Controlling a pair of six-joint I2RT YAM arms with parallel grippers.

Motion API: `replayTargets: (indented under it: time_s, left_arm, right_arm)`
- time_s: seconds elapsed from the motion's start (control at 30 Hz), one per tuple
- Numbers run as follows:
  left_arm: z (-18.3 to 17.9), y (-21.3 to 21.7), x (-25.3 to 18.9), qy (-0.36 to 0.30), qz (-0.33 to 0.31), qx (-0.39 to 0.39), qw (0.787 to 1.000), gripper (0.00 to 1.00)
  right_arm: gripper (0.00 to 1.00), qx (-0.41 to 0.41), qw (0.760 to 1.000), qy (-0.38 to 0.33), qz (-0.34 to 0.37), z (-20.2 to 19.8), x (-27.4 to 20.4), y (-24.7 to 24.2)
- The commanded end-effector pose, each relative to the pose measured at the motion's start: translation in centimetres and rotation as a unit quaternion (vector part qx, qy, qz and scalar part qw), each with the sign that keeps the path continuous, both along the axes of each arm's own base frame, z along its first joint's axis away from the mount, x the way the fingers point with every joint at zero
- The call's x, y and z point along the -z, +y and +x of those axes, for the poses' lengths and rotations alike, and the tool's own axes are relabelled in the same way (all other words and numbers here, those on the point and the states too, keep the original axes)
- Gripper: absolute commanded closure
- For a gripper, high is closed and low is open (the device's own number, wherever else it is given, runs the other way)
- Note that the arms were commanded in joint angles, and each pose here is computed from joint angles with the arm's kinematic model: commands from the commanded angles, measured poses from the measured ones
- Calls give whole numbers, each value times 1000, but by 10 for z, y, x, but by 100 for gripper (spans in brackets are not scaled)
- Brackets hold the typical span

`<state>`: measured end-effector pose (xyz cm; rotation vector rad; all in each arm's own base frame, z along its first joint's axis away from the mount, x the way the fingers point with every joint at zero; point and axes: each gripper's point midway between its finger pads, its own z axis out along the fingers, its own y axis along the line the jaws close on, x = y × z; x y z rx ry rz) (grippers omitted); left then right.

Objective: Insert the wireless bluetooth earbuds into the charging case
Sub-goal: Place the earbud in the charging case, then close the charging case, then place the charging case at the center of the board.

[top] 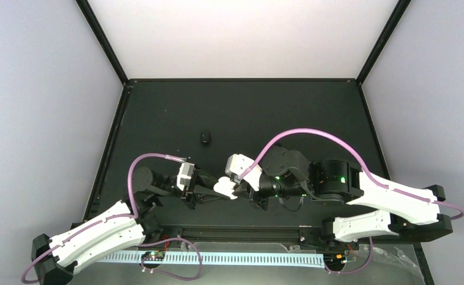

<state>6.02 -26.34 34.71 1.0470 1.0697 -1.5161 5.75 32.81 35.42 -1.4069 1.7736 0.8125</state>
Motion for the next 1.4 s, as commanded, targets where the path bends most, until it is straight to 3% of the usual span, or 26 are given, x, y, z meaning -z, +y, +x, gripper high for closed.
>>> replayTargets:
  time_s: [0.0, 0.27, 0.4, 0.6, 0.87, 1.1, 1.23, 1.37]
  left_arm:
    - [-7, 11, -27, -33, -51, -6, 998, 98]
    - [-6, 10, -22, -29, -45, -9, 999, 98]
    - [-6, 11, -22, -28, -44, -9, 999, 99]
    - [-7, 11, -23, -27, -45, -7, 999, 98]
    - [-3, 10, -23, -19, -44, -14, 999, 99]
    - [11, 8, -20, 4, -37, -50, 998, 98]
    - [34, 6, -16, 32, -30, -105, 993, 98]
    - [97, -3, 14, 104, 16, -233, 967, 98]
  right_arm:
    - [83, 14, 1000, 0, 14, 1, -12, -5]
    - [68, 18, 997, 3, 80, -3, -59, -25]
    - [63, 82, 990, -20, 113, 18, -74, -43]
    - [63, 176, 981, -33, 76, 52, -54, -38]
    - [59, 103, 992, 7, 75, 30, -40, 0]
    - [58, 92, 993, 12, 73, 26, -35, -1]
    - [58, 201, 976, -24, 76, 59, -39, -30]
    - [54, 327, 938, -37, 105, 99, -38, -82]
